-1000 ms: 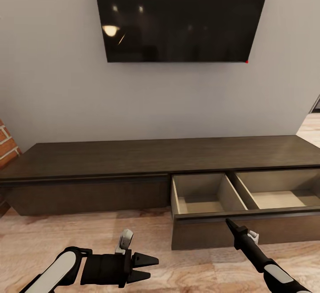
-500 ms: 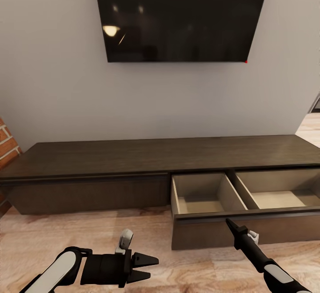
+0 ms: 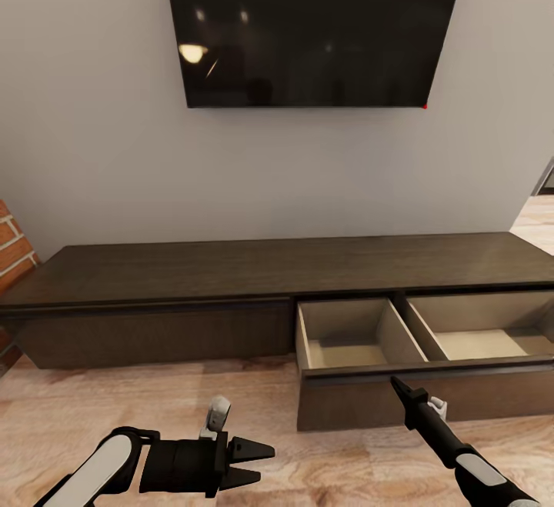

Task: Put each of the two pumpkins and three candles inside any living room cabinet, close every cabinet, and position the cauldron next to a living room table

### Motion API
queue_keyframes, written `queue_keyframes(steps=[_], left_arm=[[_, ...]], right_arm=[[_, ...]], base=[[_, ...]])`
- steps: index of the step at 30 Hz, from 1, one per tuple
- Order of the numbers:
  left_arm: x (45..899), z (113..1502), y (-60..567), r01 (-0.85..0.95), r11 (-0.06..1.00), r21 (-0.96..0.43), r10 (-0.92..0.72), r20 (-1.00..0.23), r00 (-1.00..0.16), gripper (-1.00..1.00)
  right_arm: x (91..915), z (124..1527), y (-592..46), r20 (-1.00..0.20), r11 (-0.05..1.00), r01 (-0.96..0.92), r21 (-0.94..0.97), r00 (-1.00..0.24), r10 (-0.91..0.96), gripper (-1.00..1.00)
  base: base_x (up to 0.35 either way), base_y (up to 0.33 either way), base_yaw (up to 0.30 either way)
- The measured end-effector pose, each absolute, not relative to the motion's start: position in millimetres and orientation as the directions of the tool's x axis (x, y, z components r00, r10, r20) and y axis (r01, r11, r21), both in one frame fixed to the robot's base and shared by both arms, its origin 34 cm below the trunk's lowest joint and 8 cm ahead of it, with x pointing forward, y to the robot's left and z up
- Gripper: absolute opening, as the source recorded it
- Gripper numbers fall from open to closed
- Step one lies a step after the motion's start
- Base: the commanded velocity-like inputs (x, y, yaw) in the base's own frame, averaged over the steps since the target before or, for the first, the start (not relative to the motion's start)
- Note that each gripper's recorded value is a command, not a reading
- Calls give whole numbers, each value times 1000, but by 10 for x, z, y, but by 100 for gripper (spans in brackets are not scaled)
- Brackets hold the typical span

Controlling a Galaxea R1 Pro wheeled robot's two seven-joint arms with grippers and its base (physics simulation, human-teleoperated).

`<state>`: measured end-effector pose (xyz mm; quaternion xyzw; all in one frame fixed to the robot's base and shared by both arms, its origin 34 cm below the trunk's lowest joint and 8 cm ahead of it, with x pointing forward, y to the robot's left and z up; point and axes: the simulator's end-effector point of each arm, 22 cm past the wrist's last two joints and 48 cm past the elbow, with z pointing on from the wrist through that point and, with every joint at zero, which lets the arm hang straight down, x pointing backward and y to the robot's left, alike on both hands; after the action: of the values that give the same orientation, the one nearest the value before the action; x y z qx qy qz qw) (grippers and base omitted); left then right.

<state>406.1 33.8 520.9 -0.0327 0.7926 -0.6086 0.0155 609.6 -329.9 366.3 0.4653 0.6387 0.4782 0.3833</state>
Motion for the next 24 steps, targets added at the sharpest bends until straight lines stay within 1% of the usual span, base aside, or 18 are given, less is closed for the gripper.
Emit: queue_keyframes(steps=[14,15,16,24], left_arm=[[4061,5209,339,-33,257,-966,-71,15,-997,100],[4061,5209,338,-33,257,-966,-71,15,-997,100],[4060,5210,338,-33,257,-966,-71,15,-997,100],[4062,5210,339,-32,257,-966,-71,15,-997,100]], right_arm=[[6101,3664,-3300,-44,109,229,967,-273,961,-100],[6101,3664,-3300,-44,109,229,967,-273,961,100],[6019,3628,-3164,-52,130,223,966,-325,944,100],[6016,3625,-3166,-51,130,224,966,-325,944,100]], base=[[-3,0,0],[0,0,0],[0,0,0],[0,0,0]])
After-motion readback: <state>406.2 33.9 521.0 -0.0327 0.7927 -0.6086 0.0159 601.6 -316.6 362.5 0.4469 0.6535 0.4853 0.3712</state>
